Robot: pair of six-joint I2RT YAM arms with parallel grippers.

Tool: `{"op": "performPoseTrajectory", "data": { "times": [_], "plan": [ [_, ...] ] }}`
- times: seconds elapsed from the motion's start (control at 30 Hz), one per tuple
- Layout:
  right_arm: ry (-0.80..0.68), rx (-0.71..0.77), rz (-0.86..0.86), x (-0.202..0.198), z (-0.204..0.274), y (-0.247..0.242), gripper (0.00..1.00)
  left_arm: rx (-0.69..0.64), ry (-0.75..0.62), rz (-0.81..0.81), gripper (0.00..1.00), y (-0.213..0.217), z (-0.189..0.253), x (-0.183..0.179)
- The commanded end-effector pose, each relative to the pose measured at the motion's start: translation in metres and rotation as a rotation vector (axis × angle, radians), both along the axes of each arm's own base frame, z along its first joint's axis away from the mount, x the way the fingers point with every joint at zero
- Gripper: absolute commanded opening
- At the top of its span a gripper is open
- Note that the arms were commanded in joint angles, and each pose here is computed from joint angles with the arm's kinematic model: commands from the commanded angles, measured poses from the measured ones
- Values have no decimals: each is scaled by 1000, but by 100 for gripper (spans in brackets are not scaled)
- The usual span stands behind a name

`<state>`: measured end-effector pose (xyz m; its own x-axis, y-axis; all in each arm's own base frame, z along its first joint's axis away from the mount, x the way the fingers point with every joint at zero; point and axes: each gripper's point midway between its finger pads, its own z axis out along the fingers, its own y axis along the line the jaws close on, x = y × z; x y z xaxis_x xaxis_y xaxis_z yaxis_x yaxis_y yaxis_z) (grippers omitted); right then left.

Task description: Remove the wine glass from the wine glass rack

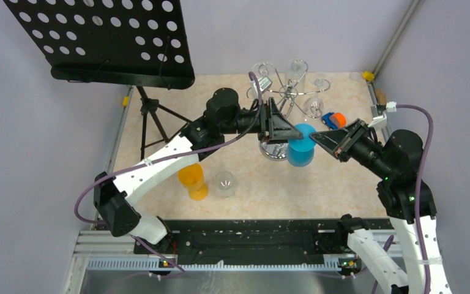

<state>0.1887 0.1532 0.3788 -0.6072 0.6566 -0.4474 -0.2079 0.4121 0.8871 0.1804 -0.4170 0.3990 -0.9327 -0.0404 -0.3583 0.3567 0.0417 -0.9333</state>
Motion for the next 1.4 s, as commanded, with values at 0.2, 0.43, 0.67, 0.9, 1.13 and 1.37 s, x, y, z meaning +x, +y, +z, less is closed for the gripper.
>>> {"op": "performPoseTrajectory", "data": {
  "times": [0.2, 0.43, 0.67, 0.9, 1.13, 1.37],
  "plan": [
    [-58, 11, 16, 1, 11, 2, 12, -84, -47, -48, 0, 0, 34, -11],
    [-110, 17, -186, 0, 21, -28, 66, -135, -78, -50, 0, 12, 62, -17],
    [-136, 121, -426, -12, 26, -68, 75, -285, -48, -56, 0, 32, 112, -25],
    [-161, 214, -432, -18, 30, -69, 75, -510, 28, -93, 0, 55, 168, -38],
    [-253, 305, -327, -21, 54, -54, 75, -634, 96, -129, 0, 71, 194, -45],
    [-440, 395, -204, -36, 96, -41, 74, -672, 141, -139, 0, 75, 196, -43]
  ]
}}
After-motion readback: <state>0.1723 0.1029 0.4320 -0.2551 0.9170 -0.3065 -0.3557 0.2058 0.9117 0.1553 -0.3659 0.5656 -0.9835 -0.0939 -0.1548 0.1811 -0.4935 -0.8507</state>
